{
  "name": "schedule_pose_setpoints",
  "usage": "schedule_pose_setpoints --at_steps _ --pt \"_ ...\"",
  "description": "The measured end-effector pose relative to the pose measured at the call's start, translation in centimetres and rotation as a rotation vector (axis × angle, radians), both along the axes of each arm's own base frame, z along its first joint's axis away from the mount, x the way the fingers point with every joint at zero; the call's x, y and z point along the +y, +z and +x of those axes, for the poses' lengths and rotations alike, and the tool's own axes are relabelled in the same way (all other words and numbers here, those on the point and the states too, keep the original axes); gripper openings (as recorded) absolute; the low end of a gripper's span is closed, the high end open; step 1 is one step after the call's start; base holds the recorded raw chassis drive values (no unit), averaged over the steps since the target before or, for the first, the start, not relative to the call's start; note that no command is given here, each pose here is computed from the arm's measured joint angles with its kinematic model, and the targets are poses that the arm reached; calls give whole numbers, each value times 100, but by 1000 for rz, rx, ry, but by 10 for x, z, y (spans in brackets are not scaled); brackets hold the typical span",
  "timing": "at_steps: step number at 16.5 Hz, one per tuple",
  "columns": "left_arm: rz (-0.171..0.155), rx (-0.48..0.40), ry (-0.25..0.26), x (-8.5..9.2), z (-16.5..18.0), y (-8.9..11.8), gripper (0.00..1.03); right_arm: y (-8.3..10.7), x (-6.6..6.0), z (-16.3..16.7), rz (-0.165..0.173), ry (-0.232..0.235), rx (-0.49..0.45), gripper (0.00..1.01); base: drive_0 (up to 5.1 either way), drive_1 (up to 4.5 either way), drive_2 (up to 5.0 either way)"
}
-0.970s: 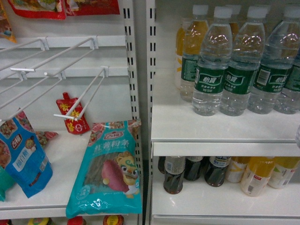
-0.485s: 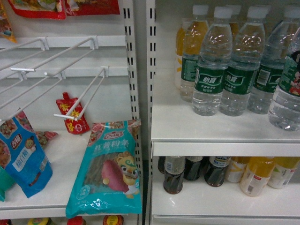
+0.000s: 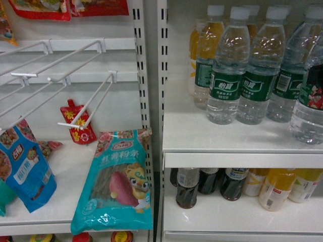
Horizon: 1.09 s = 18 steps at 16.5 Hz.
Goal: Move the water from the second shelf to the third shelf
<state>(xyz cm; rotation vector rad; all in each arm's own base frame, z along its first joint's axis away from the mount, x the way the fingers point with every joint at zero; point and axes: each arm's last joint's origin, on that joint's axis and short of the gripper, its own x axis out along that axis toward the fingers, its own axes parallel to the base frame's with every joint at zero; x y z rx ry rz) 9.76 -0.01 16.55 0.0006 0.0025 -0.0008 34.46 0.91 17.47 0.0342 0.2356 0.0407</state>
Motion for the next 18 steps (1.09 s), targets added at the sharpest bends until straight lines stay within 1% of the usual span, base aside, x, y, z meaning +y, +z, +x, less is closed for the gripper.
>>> schedule_pose_setpoints --at_steps 4,6,8,10,11,12,18 --pt "0 0 0 0 0 0 98 -1 1 19 -5 -4 14 40 0 0 0" --pt "0 0 0 0 0 0 98 0 1 28 -12 -17 24 40 0 0 0" --pt "0 0 0 0 0 0 98 0 1 33 -11 -18 30 40 0 0 0" --pt "0 0 0 0 0 0 98 -2 1 37 8 -21 47 40 0 0 0" --pt "0 0 0 0 0 0 98 -4 4 38 10 -16 51 40 0 0 0" --pt "0 0 0 0 0 0 98 -7 4 39 17 -20 64 40 0 0 0" --pt "0 0 0 0 0 0 98 -10 3 39 41 -36 40 40 0 0 0"
